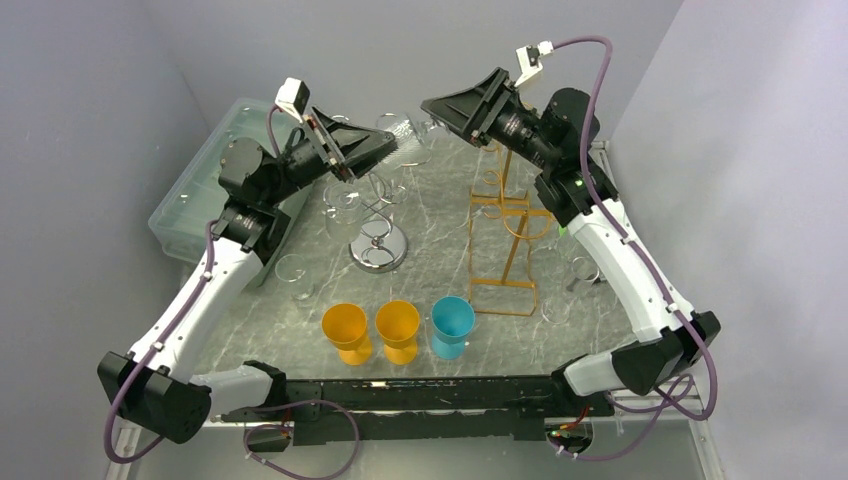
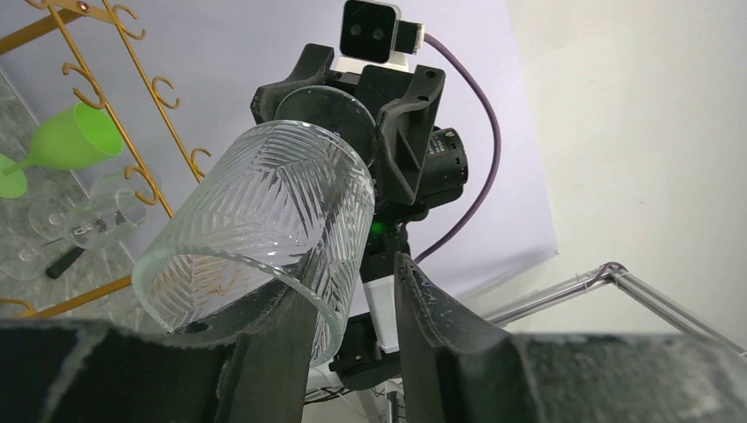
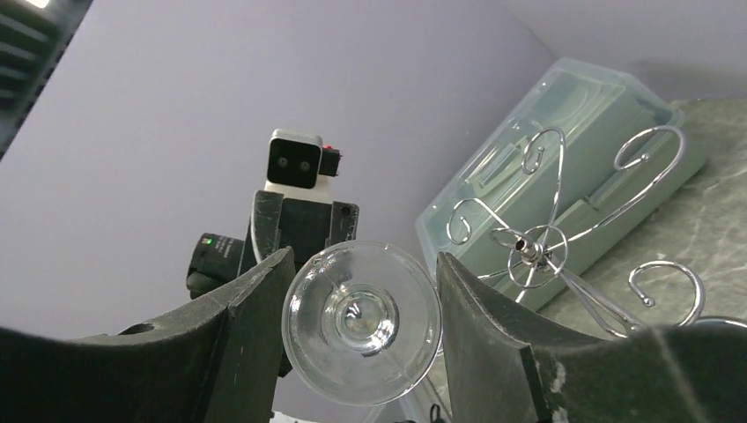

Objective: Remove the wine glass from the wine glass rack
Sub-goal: Place the wine glass at the center of the board.

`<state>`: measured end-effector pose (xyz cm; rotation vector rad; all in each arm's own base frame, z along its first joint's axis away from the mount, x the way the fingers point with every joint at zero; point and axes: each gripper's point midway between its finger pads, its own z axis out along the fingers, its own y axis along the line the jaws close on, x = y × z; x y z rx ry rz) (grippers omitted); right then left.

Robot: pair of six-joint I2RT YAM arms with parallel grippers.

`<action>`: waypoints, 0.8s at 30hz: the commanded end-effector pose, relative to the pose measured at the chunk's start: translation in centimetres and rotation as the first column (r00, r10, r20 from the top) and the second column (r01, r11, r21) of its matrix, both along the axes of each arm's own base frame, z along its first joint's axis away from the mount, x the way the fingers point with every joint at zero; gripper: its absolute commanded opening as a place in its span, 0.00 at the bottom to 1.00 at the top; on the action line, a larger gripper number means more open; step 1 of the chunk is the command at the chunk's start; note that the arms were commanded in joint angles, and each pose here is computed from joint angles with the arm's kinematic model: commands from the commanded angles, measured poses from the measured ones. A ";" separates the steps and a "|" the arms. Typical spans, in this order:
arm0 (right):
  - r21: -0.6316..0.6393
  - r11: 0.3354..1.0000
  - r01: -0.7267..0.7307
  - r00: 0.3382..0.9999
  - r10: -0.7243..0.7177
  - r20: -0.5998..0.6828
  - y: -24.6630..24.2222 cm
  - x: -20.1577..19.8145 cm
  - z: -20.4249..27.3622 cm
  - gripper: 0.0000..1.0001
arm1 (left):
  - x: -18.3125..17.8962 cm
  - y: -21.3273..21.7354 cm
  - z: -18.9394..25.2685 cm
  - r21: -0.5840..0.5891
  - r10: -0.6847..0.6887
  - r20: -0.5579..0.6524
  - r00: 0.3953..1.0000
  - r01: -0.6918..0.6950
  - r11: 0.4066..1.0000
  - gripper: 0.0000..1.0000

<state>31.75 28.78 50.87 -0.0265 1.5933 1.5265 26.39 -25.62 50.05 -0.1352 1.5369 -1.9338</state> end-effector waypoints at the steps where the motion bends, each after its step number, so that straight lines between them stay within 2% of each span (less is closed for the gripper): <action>1: 0.146 0.987 -0.067 0.985 0.042 0.170 -1.0 -3.1 5.4 0.24 | -2.3 1.0 3.1 -0.062 -0.010 0.098 0.995 0.016 0.998 0.39; 8: 0.139 0.989 -0.054 0.986 0.031 0.166 -1.2 -3.3 4.3 0.25 | -2.8 1.1 3.3 -0.037 0.004 0.122 0.993 0.000 0.999 0.20; 10: 0.129 0.991 -0.044 0.986 0.022 0.167 -1.4 -3.4 4.0 0.27 | -2.8 1.2 3.1 -0.023 0.009 0.123 0.992 -0.006 1.000 0.14; 12: 0.117 0.993 -0.032 0.986 0.012 0.168 -1.5 -3.4 3.6 0.30 | -3.0 1.2 3.0 -0.004 0.014 0.127 0.992 -0.013 1.000 0.00; 13: 0.110 0.994 -0.029 0.986 0.010 0.168 -1.5 -3.5 3.4 0.33 | -3.1 1.2 3.0 0.006 0.019 0.136 0.991 -0.020 1.000 0.00; 15: 0.097 0.995 -0.023 0.985 0.006 0.172 -1.7 -3.6 3.1 0.45 | -3.3 1.3 3.0 0.033 0.028 0.148 0.989 -0.033 0.999 0.00; 19: 0.066 0.998 -0.001 0.984 -0.010 0.177 -1.9 -3.7 2.5 0.77 | -4.0 1.8 3.1 0.095 0.060 0.180 0.982 -0.078 0.992 0.00; 21: 0.045 0.999 0.021 0.984 -0.029 0.174 -2.2 -3.6 2.0 0.89 | -4.4 2.3 3.1 0.131 0.082 0.195 0.977 -0.109 0.985 0.00; 24: -0.003 0.999 0.054 0.986 -0.053 0.155 -2.5 -3.3 1.0 0.99 | -5.3 3.1 2.5 0.191 0.116 0.199 0.973 -0.155 0.969 0.00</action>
